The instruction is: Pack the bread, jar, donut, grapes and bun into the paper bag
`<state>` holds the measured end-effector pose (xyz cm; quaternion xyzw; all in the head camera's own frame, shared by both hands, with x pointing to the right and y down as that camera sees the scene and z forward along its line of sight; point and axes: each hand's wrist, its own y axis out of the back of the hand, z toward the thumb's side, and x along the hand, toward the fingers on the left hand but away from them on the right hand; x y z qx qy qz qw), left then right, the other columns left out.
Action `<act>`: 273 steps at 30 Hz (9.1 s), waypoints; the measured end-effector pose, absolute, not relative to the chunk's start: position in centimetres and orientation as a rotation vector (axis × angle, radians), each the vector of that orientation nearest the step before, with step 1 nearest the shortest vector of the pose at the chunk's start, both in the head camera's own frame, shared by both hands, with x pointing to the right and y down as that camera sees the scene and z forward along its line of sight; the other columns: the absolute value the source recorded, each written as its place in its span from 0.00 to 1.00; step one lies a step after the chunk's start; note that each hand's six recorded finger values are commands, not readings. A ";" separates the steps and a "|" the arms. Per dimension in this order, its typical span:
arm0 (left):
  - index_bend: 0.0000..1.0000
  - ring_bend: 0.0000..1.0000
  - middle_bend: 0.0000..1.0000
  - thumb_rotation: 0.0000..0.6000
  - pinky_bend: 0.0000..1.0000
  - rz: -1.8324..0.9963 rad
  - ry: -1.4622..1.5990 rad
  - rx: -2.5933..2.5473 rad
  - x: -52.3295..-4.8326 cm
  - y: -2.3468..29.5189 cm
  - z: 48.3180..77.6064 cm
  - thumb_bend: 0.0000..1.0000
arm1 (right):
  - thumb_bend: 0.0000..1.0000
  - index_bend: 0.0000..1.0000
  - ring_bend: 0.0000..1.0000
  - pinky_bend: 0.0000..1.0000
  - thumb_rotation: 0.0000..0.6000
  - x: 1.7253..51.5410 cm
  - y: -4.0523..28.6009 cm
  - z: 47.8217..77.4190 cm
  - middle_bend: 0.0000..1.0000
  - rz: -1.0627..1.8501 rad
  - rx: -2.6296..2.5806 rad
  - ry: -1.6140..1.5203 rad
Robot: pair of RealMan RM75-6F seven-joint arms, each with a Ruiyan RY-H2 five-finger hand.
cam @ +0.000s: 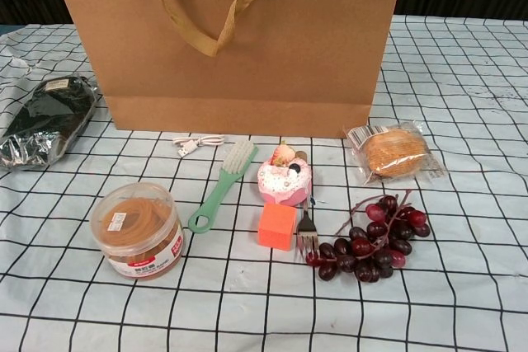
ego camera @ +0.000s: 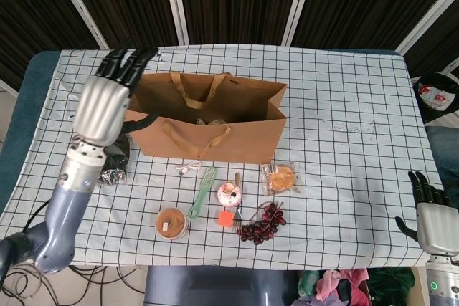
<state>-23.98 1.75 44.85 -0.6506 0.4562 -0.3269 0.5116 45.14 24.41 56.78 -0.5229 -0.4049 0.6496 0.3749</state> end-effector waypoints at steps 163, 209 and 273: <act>0.14 0.01 0.13 1.00 0.13 -0.806 0.911 -1.671 -28.3 6.6 45.4 0.04 | 0.15 0.00 0.19 0.20 1.00 45.0 24.2 57.2 0.07 1.666 -1.334 -1.039; 0.18 0.06 0.19 1.00 0.17 -0.896 0.339 -2.190 -11.1 16.4 69.7 0.11 | 0.15 0.00 0.19 0.20 1.00 45.5 24.2 57.0 0.07 1.663 -1.349 -1.058; 0.39 0.37 0.48 1.00 0.41 -0.204 0.806 -2.112 -11.4 12.6 51.6 0.34 | 0.15 0.00 0.19 0.20 1.00 45.5 24.1 56.6 0.07 1.652 -1.336 -1.086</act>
